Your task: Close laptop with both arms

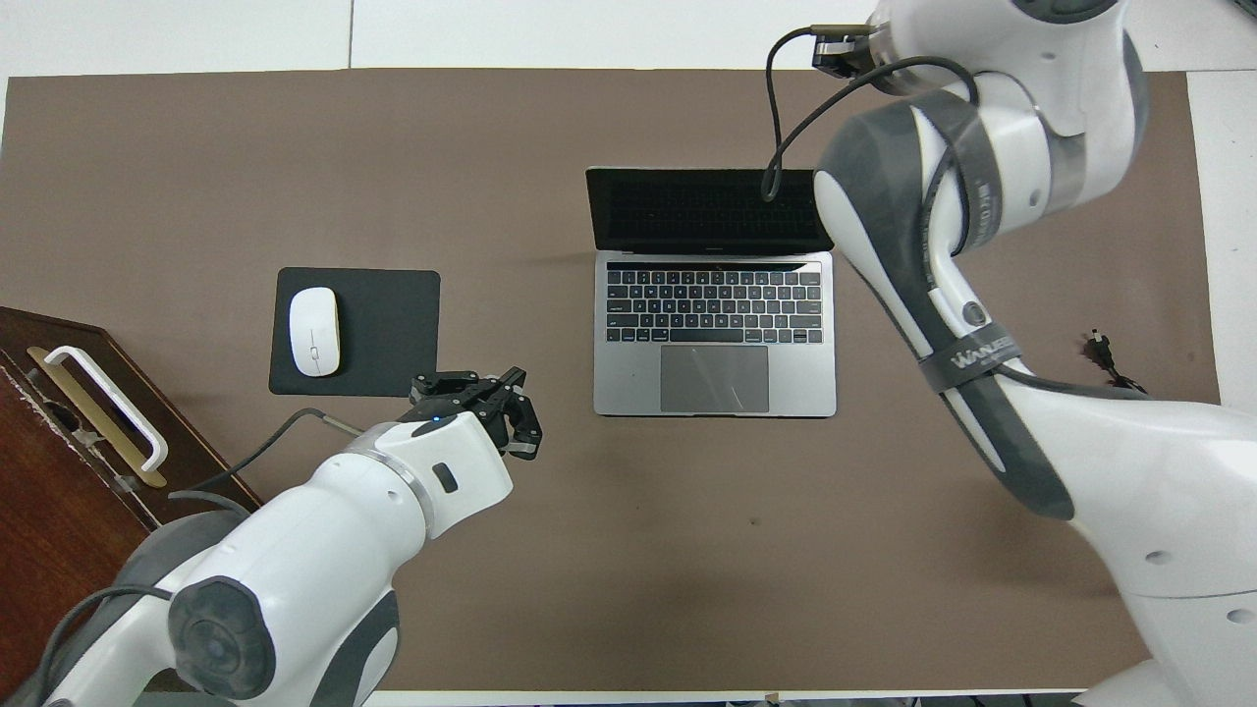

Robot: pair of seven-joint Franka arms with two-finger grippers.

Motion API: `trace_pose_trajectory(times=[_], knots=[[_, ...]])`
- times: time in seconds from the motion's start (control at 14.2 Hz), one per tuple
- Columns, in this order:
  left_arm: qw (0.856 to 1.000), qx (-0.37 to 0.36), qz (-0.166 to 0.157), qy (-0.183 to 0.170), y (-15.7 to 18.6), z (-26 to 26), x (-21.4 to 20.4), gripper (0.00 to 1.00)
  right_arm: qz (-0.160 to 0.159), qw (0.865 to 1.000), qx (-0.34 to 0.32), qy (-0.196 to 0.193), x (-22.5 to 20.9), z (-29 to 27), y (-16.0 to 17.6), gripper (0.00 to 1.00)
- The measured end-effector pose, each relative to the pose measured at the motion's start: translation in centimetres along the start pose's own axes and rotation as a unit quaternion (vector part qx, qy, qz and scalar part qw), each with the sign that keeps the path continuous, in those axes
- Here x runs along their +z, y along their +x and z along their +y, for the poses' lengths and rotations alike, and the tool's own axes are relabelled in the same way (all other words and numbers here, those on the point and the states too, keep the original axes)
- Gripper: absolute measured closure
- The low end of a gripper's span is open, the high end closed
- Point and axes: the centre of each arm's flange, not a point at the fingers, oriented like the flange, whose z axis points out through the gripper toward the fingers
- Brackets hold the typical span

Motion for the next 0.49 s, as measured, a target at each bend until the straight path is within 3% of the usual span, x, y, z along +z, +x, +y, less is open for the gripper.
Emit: trace_pose_trajectory(times=[0.21, 0.49], knots=[[1.000, 0.013, 0.015, -0.009, -1.5, 1.9, 4.3, 0.99, 0.004, 1.000, 0.011, -0.002, -0.3, -4.1, -1.9, 0.99], [0.999, 0.023, 0.033, -0.012, -3.2, 2.9, 8.4, 0.99, 0.001, 1.000, 0.017, -0.001, -0.2, -5.5, -2.7, 0.99]])
